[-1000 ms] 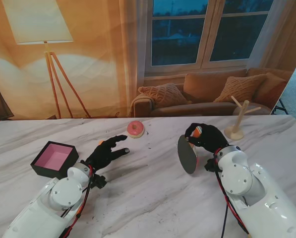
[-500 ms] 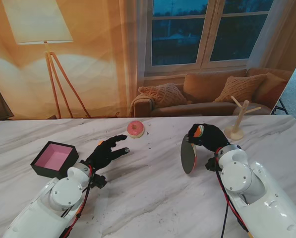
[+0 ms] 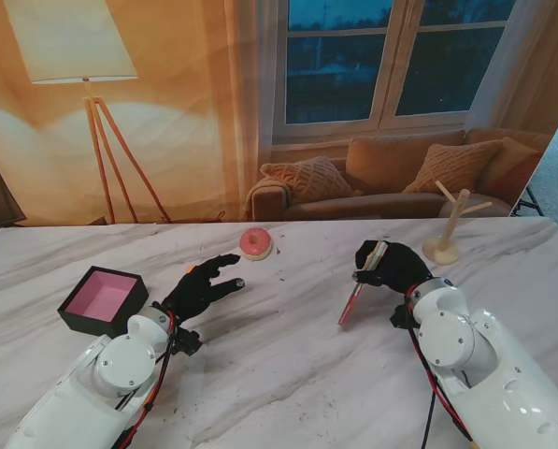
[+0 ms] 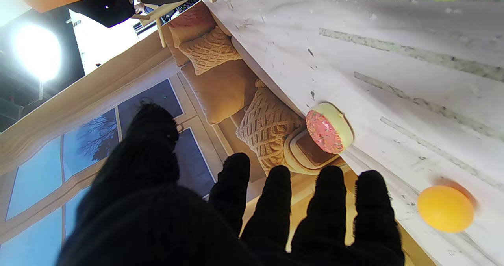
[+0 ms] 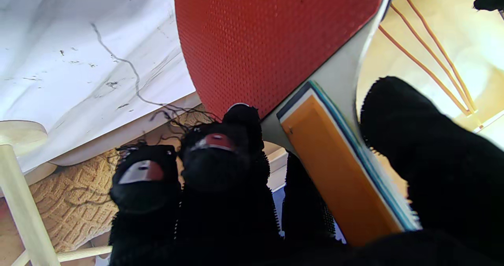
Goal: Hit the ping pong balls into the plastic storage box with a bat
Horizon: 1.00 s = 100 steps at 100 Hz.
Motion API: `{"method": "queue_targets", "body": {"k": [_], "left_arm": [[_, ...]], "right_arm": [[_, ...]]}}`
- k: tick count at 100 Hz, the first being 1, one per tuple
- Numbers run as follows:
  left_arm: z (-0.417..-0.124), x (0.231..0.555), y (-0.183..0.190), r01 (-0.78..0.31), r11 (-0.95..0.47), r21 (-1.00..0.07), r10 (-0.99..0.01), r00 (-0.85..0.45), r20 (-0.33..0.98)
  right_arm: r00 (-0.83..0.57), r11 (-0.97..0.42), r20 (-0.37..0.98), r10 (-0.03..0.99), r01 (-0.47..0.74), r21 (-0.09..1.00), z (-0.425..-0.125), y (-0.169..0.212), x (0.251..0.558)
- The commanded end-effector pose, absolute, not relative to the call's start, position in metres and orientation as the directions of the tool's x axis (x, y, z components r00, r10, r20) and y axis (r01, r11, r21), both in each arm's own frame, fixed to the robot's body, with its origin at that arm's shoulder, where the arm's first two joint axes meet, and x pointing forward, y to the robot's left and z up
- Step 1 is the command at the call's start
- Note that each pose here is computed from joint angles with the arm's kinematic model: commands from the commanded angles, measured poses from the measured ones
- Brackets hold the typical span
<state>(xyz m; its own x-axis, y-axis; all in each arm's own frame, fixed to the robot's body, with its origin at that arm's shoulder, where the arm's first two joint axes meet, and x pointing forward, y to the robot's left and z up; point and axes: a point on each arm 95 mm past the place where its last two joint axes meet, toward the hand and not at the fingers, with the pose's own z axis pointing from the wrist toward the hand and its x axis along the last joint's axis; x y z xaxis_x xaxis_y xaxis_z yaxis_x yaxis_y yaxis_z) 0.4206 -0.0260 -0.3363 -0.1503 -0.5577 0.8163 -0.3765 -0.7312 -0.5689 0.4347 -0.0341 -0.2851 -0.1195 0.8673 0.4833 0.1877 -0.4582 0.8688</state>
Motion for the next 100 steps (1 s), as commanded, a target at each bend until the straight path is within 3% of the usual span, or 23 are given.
{"method": "queue_targets", "body": {"k": [1,100], "left_arm": [[-0.337,0.42,-0.029,-0.389,-0.73,-0.563,-0.552,-0.15,0.82],[-0.337,0.419,-0.028,-0.387,-0.73,-0.563,-0.552,-0.151,0.82]], "right_arm": [[-0.104,-0.463,0.49,0.865,0.207,0.862,-0.292,-0.031,0.435],[-0.015,-0.446,0.465,0.885,0.254,0.858,-0.327,-0.029,0.441]]}}
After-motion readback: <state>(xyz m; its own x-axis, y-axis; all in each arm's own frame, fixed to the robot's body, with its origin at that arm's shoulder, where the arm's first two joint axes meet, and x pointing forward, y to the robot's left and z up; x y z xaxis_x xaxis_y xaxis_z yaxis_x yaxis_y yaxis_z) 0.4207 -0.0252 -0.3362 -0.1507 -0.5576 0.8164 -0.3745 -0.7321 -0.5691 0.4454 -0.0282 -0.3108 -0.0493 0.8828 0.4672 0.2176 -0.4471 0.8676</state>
